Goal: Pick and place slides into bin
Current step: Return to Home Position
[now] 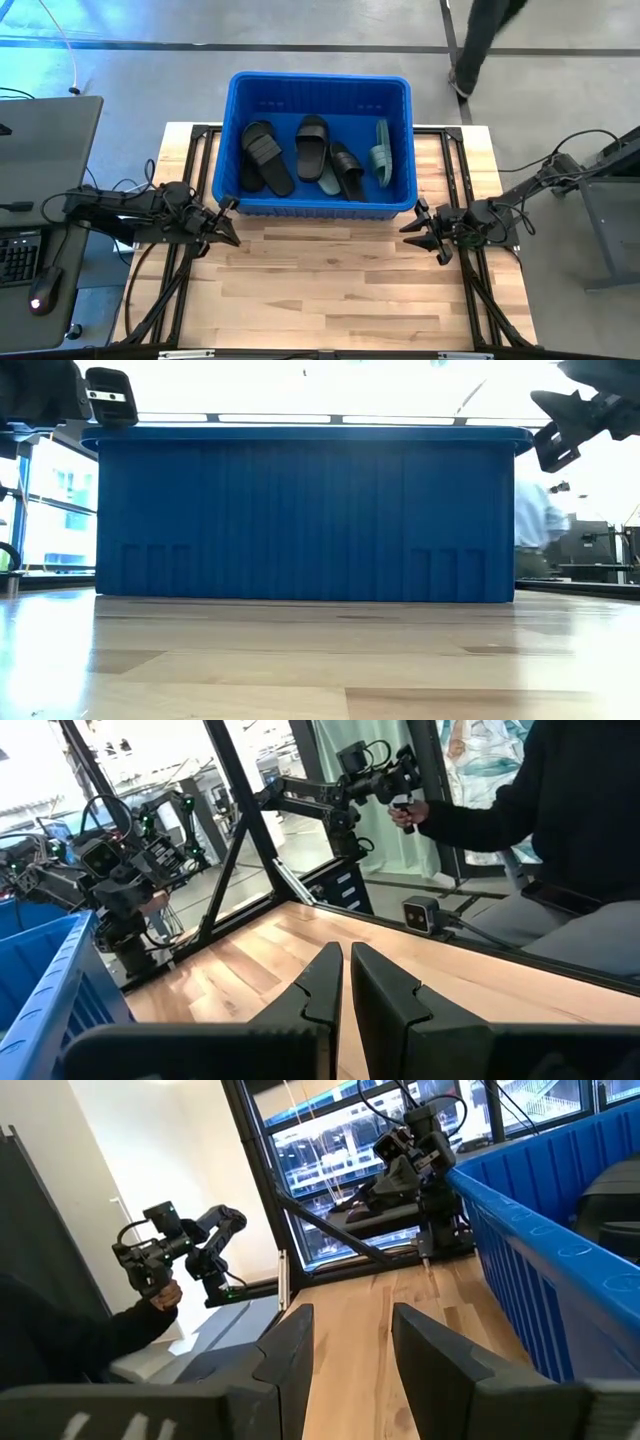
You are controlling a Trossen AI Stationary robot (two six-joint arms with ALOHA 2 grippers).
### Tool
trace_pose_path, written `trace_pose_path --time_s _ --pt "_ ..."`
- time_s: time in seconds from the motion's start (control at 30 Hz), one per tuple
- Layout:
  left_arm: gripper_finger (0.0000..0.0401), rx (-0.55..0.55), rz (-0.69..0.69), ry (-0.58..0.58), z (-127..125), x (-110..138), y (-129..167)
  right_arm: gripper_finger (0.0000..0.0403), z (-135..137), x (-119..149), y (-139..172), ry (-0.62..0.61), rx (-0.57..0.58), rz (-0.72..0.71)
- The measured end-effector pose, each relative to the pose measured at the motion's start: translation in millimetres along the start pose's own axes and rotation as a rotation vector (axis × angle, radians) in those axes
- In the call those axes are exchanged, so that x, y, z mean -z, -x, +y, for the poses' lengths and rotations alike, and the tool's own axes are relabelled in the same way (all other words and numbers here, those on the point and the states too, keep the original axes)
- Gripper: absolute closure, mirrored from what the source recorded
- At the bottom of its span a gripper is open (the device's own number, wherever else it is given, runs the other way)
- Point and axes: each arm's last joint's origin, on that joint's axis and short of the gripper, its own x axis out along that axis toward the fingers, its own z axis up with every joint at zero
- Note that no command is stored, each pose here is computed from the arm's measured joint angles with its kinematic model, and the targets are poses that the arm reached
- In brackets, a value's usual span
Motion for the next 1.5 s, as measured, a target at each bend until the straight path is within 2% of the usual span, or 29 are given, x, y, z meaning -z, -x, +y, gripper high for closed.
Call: trace_pose_path --time_s 0.43,0.5,0.63,0.73,0.9,1.07,1.27,1.5 --pt "0.0382 0.020 -0.010 0.006 -1 0 0 0.0274 0 0 0 0.015 0.001 0.001" --pt "0.0382 0.069 -0.034 0.012 -2 -1 0 0.0274 0 0 0 0.015 0.001 0.002" --pt "0.0382 0.265 -0.101 0.034 -8 -1 0 0.0274 0 0 0 0.015 0.001 0.002" --pt "0.0382 0.361 -0.145 0.031 -10 -5 1 0.0274 0 0 0 0.016 0.001 0.003" --pt "0.0382 0.409 -0.092 0.070 -17 1 -1 0.0274 0 1 0 0.017 0.003 0.008" --pt "0.0382 0.348 0.028 0.090 -25 9 -4 0.0274 -1 2 0 0.020 0.005 0.019" --pt "0.0382 0.284 0.103 0.094 -29 11 -6 0.0274 -1 5 0 0.028 0.013 0.048" --pt "0.0382 0.132 0.193 0.158 -27 15 -6 0.0274 -2 8 0 0.036 0.021 0.077"
